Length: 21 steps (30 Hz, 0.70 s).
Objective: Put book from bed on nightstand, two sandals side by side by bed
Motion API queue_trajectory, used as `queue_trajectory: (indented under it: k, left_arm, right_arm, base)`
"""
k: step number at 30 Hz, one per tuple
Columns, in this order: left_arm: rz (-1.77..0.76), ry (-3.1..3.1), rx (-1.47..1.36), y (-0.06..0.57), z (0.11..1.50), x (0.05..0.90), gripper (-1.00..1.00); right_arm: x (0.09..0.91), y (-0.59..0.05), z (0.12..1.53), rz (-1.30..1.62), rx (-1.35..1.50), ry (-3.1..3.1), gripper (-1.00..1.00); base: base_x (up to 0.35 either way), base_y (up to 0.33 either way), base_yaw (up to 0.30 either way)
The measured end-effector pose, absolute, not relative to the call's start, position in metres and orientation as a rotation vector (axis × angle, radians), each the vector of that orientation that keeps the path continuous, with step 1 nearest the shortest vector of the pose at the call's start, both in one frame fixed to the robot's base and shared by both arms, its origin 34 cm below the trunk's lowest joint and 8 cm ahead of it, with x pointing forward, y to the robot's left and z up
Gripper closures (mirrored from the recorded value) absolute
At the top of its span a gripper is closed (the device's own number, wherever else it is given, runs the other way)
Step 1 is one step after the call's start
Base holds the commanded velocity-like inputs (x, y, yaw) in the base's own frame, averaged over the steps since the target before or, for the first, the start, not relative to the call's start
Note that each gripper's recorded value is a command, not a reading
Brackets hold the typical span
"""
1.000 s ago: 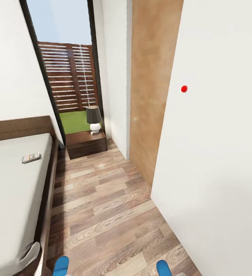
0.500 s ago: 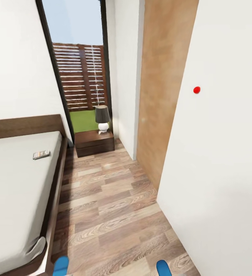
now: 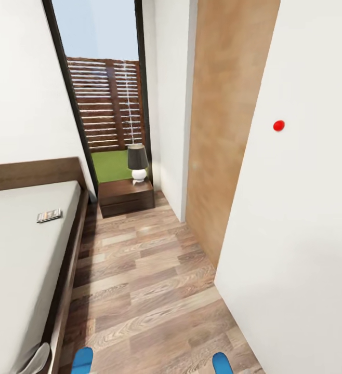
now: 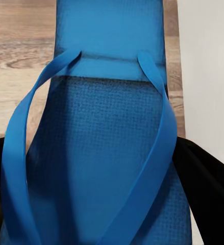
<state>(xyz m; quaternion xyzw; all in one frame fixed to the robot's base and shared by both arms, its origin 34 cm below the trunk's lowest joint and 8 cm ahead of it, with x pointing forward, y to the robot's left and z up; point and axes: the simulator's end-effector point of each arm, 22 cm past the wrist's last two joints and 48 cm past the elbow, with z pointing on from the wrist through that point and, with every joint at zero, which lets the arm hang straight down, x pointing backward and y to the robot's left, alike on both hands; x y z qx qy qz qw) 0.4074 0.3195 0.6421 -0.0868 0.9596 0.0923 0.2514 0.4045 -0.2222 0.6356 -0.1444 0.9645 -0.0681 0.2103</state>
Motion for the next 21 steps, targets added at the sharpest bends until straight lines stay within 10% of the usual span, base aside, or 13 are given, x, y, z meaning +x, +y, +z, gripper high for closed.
queue_trajectory:
  k: [21]
  left_arm:
    - [0.251, 2.611, -0.236, 0.3195, 0.6419, 0.4071, 1.00]
  right_arm:
    - [0.4045, -0.2210, 0.6357, -0.188, -0.403, 2.681, 1.00]
  base:
    - [0.328, 0.066, 0.000]
